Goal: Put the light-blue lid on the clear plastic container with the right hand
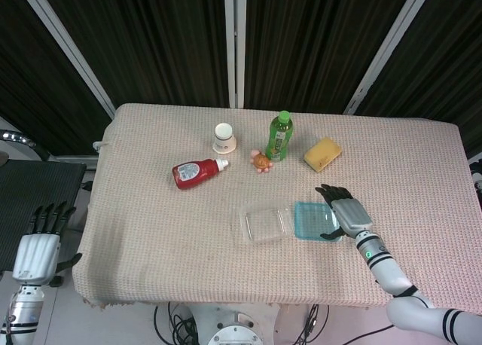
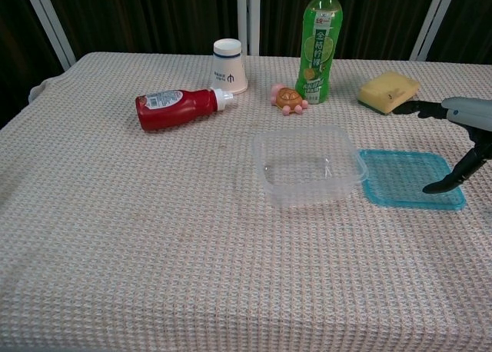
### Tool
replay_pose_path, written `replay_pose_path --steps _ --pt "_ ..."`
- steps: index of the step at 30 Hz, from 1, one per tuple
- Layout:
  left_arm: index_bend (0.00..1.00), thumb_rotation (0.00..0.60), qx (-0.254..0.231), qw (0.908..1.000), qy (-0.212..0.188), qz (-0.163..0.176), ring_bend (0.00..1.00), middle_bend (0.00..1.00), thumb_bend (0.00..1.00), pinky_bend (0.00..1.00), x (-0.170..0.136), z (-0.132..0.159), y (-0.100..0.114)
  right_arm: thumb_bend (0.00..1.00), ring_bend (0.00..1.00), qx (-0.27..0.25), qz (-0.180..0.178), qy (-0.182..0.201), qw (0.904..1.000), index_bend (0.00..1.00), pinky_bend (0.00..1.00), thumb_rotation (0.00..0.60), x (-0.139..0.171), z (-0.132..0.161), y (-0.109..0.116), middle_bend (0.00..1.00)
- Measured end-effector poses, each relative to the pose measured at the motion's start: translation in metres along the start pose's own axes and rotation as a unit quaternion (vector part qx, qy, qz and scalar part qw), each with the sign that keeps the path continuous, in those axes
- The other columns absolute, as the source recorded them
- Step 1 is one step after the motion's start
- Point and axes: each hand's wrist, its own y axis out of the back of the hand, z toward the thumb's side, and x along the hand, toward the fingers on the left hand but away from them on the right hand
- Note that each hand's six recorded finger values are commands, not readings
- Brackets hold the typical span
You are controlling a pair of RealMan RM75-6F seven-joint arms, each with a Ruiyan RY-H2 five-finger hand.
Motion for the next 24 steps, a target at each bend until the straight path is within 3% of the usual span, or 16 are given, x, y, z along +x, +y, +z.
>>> replay_pose_path --steps 5,14,24 --pt "0.12 0.6 0.001 1.0 -0.007 -0.005 0.0 0.05 0.06 0.0 0.002 0.003 -0.002 0.0 0.0 -0.019 0.036 0.01 0.9991 0.0 0.0 0.6 -0.003 0.007 -0.01 0.04" --pt "0.12 0.6 -0.003 1.0 -0.002 -0.005 0.0 0.05 0.06 0.0 0.0 -0.001 -0.004 0.0 0.0 -0.023 0.037 0.004 0.999 0.0 0.0 0.6 -0.01 0.006 -0.019 0.11" --pt "0.12 0.6 -0.005 1.0 0.0 -0.005 0.0 0.05 0.06 0.0 -0.001 -0.002 -0.004 0.0 0.0 -0.021 0.044 -0.001 0.9988 0.0 0.0 0.6 -0.013 0.003 -0.023 0.13"
